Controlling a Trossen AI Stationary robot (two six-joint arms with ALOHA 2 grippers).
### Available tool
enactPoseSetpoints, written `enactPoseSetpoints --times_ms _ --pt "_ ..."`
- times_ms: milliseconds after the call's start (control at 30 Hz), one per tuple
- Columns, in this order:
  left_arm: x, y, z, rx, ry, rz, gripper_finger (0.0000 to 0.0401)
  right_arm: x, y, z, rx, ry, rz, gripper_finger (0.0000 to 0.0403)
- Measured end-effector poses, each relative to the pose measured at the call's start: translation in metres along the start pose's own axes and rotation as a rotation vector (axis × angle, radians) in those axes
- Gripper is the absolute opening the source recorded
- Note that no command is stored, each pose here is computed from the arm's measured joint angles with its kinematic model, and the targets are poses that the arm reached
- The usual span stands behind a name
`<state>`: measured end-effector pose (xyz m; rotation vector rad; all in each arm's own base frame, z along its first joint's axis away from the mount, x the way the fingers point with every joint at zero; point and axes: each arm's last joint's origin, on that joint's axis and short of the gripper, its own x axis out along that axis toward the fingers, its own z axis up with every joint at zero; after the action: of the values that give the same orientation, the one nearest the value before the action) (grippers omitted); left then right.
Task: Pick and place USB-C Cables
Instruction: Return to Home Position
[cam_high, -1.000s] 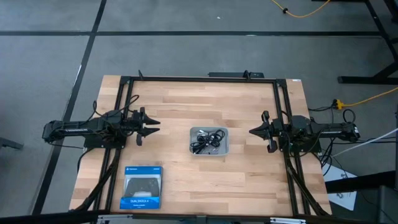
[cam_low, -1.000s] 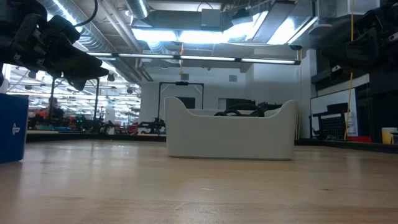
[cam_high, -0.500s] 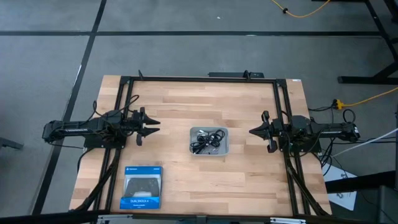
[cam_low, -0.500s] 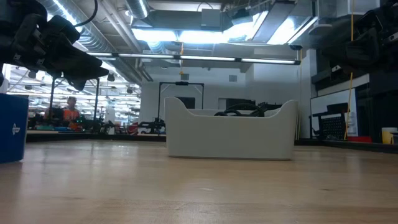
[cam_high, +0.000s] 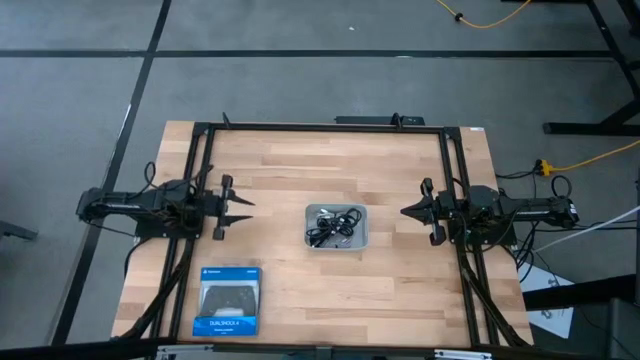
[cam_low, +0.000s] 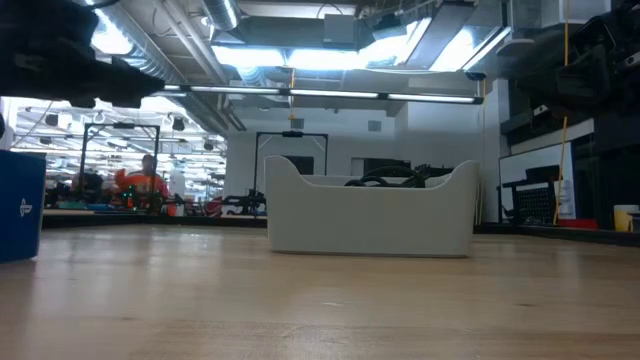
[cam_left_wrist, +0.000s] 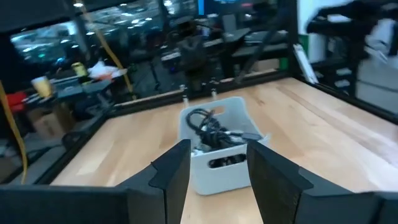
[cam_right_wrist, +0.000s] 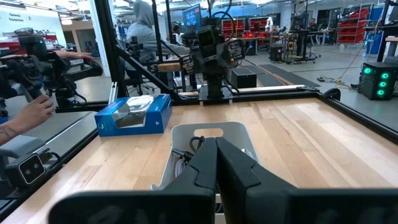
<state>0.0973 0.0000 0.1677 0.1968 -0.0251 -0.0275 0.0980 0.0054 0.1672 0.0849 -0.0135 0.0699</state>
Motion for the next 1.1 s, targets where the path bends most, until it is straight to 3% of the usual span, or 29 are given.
enactPoseSetpoints --times_ms 1100 --pt "0.0001 -0.0025 0.0002 0.02 0.005 0.014 0.0151 0.0 0.0 0.0 0.0 0.0 0.0 0.0008"
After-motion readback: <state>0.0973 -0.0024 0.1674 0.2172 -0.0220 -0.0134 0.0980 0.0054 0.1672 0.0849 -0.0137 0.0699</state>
